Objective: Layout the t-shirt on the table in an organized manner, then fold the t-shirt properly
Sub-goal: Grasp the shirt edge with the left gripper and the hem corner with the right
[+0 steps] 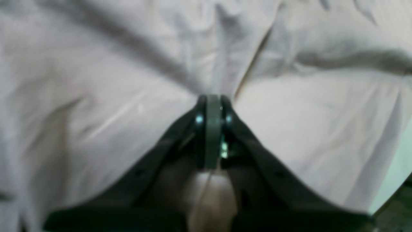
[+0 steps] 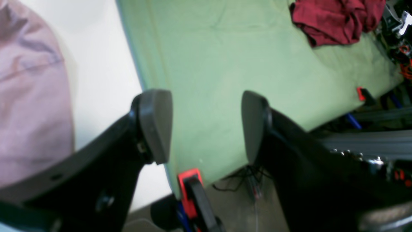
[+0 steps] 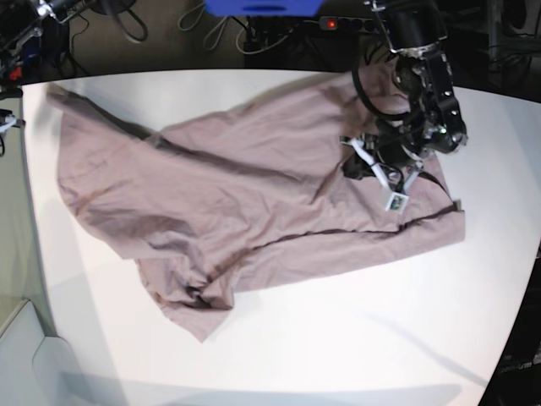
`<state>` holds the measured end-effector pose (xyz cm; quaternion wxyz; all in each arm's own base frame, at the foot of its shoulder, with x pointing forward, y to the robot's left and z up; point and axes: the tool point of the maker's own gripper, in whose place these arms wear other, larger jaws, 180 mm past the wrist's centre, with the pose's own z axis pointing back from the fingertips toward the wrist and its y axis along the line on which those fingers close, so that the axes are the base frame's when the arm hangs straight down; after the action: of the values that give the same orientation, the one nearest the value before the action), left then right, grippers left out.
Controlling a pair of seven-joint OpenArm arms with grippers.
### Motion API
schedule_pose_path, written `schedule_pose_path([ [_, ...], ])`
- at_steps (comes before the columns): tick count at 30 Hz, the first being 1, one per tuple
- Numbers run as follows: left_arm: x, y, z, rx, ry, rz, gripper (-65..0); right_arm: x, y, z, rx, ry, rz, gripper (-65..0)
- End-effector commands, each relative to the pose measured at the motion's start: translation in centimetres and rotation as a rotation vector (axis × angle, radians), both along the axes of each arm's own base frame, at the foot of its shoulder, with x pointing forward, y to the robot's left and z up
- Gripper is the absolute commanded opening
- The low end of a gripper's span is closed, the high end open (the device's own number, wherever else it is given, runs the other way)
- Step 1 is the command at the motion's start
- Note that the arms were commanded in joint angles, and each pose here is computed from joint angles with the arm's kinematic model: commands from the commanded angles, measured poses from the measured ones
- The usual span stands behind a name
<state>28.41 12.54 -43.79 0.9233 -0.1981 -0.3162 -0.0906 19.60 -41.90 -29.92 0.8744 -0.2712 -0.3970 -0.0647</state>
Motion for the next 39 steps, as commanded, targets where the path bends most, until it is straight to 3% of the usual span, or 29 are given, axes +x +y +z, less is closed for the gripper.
schedule_pose_path([
  [1,-2.2,2.4,-1.8,0.11,0.101,-0.01,-64.8,1.3,-0.2,2.0,-0.037,-0.06,0.019,-30.3],
  [5,-3.9,6.4,-2.2,0.199,0.131,-0.006,-64.8,3.8,1.9,1.8,-0.023,-0.07,0.098,-30.3],
  [12,-4.6,13.0,-1.1,0.269,0.133,0.123,-64.8,9.0,9.3,0.6,0.038,-0.078,0.315,-30.3],
  [19,-4.6,14.8,-0.6,0.302,0.132,0.137,-64.8,12.4,18.3,0.9,0.099,-0.124,0.524,-30.5],
  [26,-3.9,17.9,3.1,0.369,0.049,0.221,-64.8,16.0,26.2,1.6,0.138,-0.148,0.745,-30.5],
  [37,-2.7,17.9,6.2,0.424,-0.007,0.219,-64.8,19.2,32.0,-3.6,0.35,-0.064,0.807,-30.7],
  [39,-2.6,17.5,6.6,0.425,-0.012,0.22,-64.8,19.5,32.9,-4.2,0.382,-0.054,0.811,-33.1],
])
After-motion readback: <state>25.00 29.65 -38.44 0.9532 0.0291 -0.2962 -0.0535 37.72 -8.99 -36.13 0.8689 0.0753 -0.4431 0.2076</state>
